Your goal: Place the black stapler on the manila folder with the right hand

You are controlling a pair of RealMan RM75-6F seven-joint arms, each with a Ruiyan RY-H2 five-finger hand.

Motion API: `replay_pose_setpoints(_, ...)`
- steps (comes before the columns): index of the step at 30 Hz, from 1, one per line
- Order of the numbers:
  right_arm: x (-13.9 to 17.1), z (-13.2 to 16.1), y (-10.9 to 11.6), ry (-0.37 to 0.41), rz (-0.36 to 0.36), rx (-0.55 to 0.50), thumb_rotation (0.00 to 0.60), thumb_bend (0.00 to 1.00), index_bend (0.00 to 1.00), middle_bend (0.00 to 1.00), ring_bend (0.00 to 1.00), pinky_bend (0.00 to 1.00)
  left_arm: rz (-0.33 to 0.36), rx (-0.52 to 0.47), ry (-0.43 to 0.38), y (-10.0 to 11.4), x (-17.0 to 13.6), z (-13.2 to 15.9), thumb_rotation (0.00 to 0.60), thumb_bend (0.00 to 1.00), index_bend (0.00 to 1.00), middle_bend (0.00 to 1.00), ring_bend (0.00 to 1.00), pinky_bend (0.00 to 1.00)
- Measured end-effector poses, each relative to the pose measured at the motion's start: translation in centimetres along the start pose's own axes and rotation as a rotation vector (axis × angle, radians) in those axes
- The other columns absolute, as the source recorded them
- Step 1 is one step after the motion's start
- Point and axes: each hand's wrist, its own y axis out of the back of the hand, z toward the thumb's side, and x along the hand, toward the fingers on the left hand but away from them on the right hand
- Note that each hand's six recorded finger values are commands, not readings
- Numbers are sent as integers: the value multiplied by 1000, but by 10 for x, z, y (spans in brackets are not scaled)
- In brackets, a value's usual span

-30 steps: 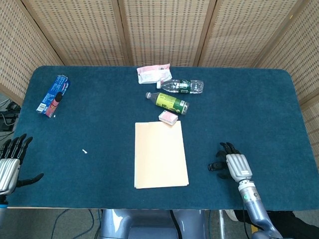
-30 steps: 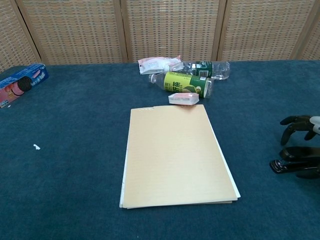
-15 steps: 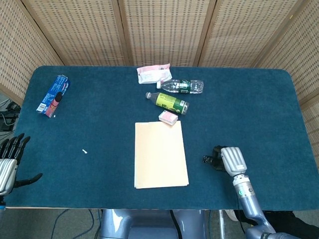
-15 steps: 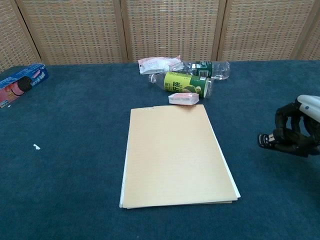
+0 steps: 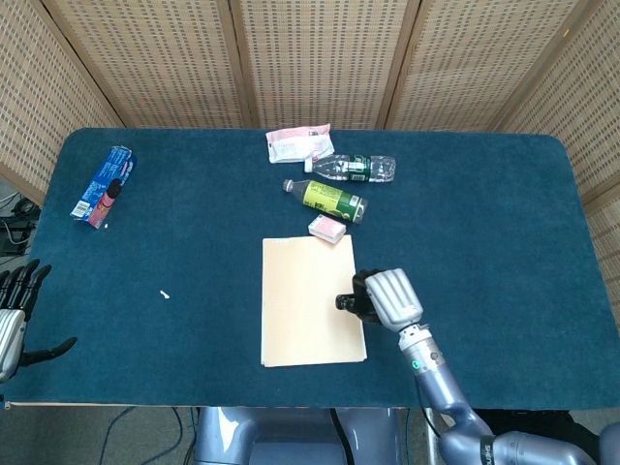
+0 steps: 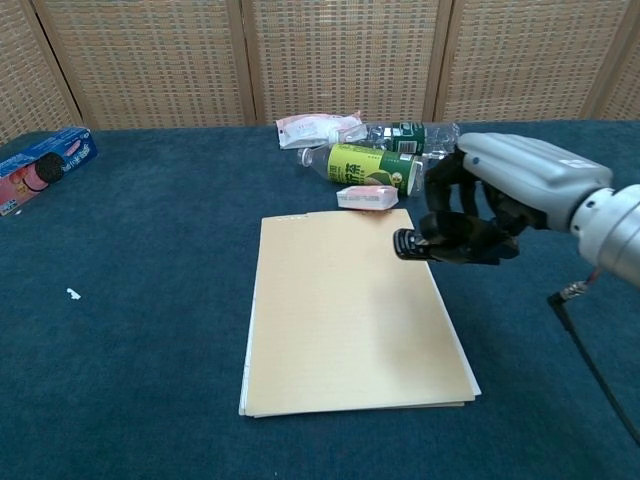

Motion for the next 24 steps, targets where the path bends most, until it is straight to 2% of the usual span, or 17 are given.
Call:
replay_pose_setpoints(10,-35,72,-31,59,64,-18,600,479,779,667,633,768,-11,-48,8,4,0,-6,600,0,0,0,0,0)
replay_pose_setpoints(17,-47,85,-49,49,93,18,600,472,756,639,616,750,-17,-62,4,5,1,-8,600,0,0,0,0,0)
replay_pose_setpoints(18,-47,85,-51,47,98,22,600,455,731,614,588,736,-16,-63,4,5,1,-8,600,0,0,0,0,0)
replay_pose_setpoints(21,-47,84,-58,36,133,34,600,327,573,471,433,647,-17,-66,1,5,0,-8,600,0,0,0,0,0)
replay_pose_setpoints(24,-45,83,-63,19,172,55,600,228,454,339,301,518,-17,-68,-2,5,0,-8,600,0,0,0,0,0)
